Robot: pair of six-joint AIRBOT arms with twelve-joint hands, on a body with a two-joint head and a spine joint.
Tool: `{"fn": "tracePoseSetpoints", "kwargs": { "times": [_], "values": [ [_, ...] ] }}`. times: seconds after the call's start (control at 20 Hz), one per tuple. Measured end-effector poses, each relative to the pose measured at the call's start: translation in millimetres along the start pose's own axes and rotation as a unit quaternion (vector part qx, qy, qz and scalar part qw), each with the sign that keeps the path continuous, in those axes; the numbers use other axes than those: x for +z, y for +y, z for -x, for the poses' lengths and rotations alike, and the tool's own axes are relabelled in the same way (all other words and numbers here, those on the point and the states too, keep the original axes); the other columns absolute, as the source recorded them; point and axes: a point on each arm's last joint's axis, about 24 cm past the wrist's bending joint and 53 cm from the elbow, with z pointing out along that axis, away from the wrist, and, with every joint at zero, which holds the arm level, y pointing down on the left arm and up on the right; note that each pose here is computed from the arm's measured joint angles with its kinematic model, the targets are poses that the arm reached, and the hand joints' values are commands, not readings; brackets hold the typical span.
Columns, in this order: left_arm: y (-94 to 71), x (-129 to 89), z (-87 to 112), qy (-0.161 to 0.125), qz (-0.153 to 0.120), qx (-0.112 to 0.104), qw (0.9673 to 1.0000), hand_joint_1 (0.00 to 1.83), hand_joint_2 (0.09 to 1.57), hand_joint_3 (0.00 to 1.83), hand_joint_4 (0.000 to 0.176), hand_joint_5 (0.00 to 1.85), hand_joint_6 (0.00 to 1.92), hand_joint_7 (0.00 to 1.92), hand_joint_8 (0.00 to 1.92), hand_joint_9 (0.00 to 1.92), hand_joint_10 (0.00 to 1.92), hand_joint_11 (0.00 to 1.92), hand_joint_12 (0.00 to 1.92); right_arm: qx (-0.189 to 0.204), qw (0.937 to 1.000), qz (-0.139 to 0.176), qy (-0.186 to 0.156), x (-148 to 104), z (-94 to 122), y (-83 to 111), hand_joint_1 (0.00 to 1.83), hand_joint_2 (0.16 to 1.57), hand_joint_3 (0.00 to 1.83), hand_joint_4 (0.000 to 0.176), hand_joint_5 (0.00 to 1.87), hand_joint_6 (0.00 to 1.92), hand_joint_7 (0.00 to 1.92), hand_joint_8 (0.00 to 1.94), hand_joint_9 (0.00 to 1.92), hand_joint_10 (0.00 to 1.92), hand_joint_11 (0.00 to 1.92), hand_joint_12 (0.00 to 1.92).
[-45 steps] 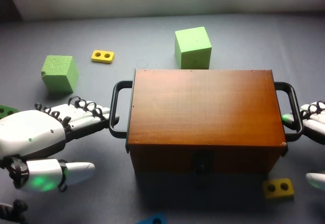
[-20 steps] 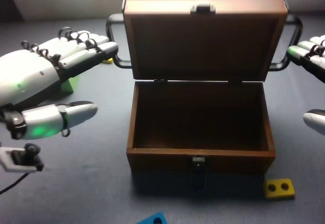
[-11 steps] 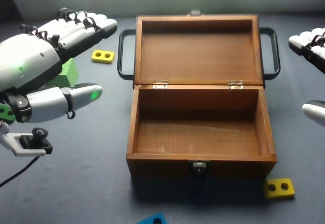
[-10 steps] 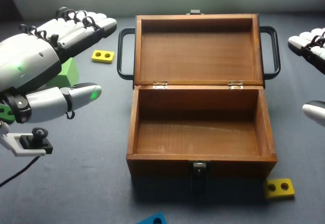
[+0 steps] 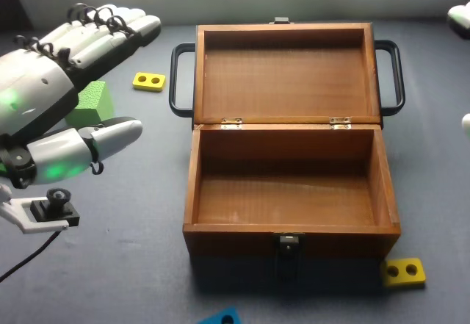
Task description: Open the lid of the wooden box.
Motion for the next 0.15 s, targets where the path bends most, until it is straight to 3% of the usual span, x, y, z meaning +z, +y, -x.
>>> {"fn": "tracePoseSetpoints", "kwargs": {
  "times": [0.05,0.15],
  "values": [
    [-1.8,-2.7,3.3,-0.008,-0.001,-0.002,1.0,0.42,1.4,0.0,0.0,0.0,0.0,0.0,0.0,0.0,0.0,0.0,0.0,0.001,1.0,0.003,-0.006,-2.4,3.9,3.6,0.22,1.42,0.0,0.0,0.0,0.0,0.0,0.0,0.0,0.0,0.0,0.0],
    [-5.9,-7.0,8.4,-0.018,-0.009,0.0,0.9998,0.46,1.41,0.0,0.0,0.0,0.0,0.0,0.0,0.0,0.0,0.0,0.0,-0.005,0.9996,0.02,-0.02,-5.6,13.6,12.9,0.21,1.4,0.0,0.0,0.0,0.0,0.0,0.0,0.0,0.0,0.0,0.0]
  ]
}}
